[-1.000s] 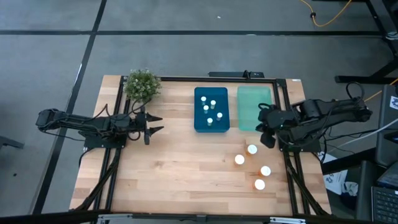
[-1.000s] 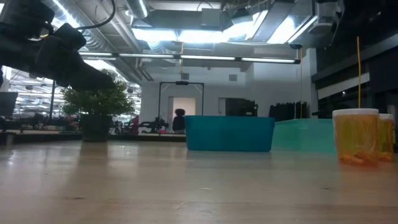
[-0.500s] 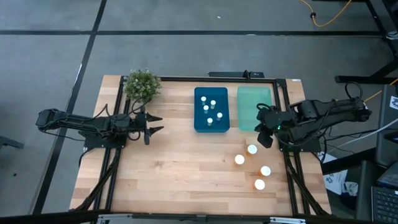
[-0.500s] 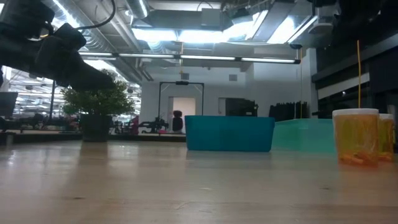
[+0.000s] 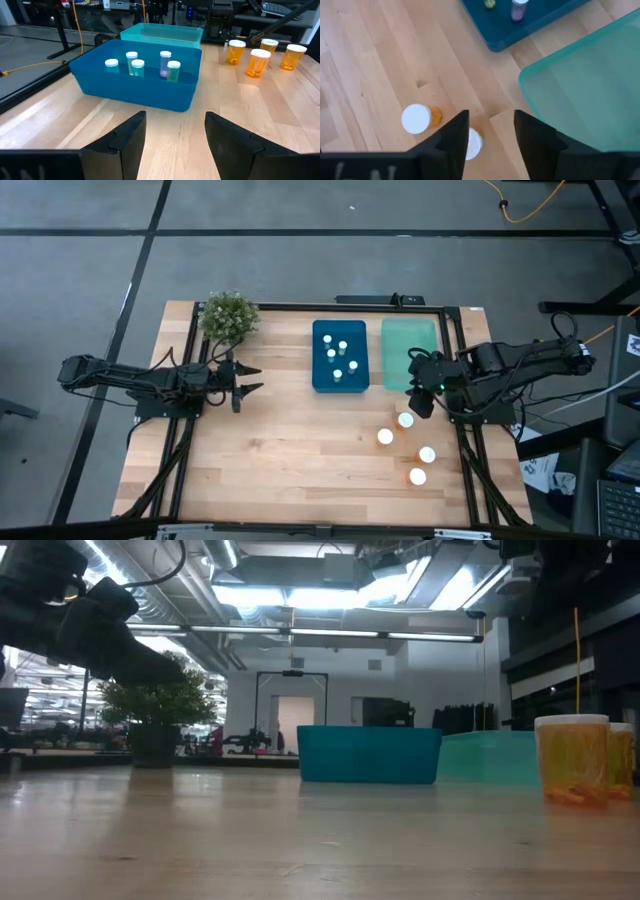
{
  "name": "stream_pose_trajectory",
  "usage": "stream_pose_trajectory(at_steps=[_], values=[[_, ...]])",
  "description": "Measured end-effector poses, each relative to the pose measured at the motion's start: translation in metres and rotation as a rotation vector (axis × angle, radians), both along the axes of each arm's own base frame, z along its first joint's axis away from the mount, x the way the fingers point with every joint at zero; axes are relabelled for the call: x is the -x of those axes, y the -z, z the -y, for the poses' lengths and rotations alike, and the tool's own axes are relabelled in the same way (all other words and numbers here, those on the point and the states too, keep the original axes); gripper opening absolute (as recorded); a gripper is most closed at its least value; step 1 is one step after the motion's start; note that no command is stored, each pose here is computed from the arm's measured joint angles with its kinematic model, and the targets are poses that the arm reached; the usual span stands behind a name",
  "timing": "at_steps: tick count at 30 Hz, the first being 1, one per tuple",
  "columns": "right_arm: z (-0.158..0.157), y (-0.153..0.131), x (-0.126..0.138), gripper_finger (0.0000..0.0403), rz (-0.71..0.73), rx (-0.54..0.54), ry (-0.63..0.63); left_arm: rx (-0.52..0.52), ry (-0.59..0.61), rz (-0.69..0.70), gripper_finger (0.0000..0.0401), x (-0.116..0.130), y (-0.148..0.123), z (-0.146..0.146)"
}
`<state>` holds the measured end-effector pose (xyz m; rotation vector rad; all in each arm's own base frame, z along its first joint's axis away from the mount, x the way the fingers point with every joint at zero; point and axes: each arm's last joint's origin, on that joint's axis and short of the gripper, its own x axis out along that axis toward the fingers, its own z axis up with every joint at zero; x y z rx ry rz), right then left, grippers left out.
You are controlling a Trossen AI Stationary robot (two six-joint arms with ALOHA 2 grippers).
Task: Pick and place medicine bottles into bin by pill shape (circle, oval)
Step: Put the large orange pill bottle into the green bin
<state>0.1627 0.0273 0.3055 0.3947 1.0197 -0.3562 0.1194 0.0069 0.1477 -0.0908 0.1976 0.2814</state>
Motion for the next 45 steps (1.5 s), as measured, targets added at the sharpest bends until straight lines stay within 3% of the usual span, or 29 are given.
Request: stream_pose_trajectory(at_steps=[10,13,18,22,32,41,45], values=[[-0.001,0.000,0.000,0.0170,-0.003,-0.019,-0.009,0.000,0.000,0.000,0.0195,0.000,0.000,0.000],[-0.003,0.000,0.000,0.0170,-0.016,-0.105,-0.013,0.000,0.000,0.000,0.0195,0.000,0.000,0.000],[-0.011,0.002,0.004,0.0170,-0.095,-0.344,0.059,0.000,0.000,0.000,0.0195,0.000,0.000,0.000],[-0.025,0.004,0.012,0.0170,-0.182,-0.393,0.018,0.000,0.000,0.000,0.0195,0.000,0.000,0.000],[-0.050,0.007,0.020,0.0170,-0.131,-0.210,0.031,0.000,0.000,0.000,0.0195,0.000,0.000,0.000],[-0.069,0.019,0.016,0.0170,-0.172,-0.057,-0.078,0.000,0.000,0.000,0.0195,0.000,0.000,0.000],[-0.075,0.026,0.008,0.0170,-0.182,-0.042,-0.071,0.000,0.000,0.000,0.0195,0.000,0.000,0.000]])
